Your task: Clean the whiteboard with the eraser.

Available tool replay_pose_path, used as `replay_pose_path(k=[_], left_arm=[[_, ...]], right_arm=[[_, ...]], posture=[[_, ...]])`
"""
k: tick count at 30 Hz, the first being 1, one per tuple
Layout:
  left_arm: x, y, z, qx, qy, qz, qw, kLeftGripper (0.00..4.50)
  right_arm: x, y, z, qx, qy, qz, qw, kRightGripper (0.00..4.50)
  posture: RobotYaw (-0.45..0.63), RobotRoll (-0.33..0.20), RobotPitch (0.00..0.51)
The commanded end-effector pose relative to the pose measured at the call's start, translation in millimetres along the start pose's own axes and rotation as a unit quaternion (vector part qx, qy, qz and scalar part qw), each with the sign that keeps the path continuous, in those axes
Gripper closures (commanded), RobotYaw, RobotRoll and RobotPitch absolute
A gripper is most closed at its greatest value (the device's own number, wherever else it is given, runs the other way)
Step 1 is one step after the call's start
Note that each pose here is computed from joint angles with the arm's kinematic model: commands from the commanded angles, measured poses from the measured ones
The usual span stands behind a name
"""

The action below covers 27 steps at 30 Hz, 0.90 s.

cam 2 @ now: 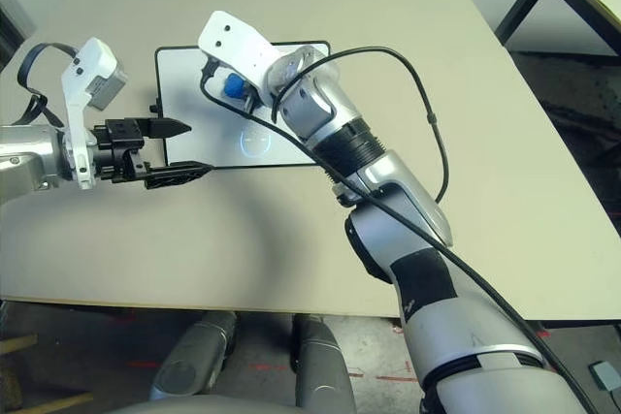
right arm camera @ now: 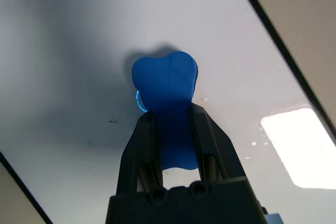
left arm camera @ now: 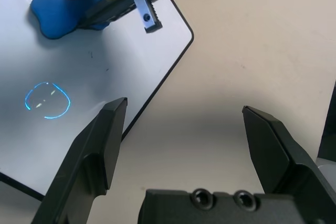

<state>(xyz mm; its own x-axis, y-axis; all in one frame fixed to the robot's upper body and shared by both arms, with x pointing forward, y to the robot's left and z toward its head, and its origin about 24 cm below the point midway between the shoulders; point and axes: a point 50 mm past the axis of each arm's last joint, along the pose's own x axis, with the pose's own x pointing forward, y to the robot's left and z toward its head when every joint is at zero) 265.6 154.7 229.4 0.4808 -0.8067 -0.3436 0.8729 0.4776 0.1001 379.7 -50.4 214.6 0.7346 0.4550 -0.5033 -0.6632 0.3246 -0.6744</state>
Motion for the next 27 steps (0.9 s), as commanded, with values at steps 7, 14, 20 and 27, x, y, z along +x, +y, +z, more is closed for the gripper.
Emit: replay_pose_path(k=[7, 14, 20, 27], left_arm=[[2, -1, 2, 0.006, 0.004, -0.008, 1.0, 0.0], [5, -2, 1, 0.006, 0.001, -0.009, 1.0, 0.0], [7, 0, 2, 0.007, -0.002, -0.008, 1.0, 0.0], [9, 1, 2, 0.009, -0.009, -0.005, 1.0, 0.0]], right_arm=[[21, 60, -58, 0.027, 0.104, 0.084, 0.991, 3.73], [19, 51, -60, 0.036, 0.108, 0.071, 0.991, 3.73], [11, 14, -54, 0.058, 0.098, 0.011, 0.993, 3.74], [-8, -33, -33, 0.097, 0.057, -0.057, 0.992, 3.74]], posture=[[0.17, 0.0, 0.164], [0.16, 0.0, 0.158], [0.15, 0.0, 0.154], [0.15, 0.0, 0.149]])
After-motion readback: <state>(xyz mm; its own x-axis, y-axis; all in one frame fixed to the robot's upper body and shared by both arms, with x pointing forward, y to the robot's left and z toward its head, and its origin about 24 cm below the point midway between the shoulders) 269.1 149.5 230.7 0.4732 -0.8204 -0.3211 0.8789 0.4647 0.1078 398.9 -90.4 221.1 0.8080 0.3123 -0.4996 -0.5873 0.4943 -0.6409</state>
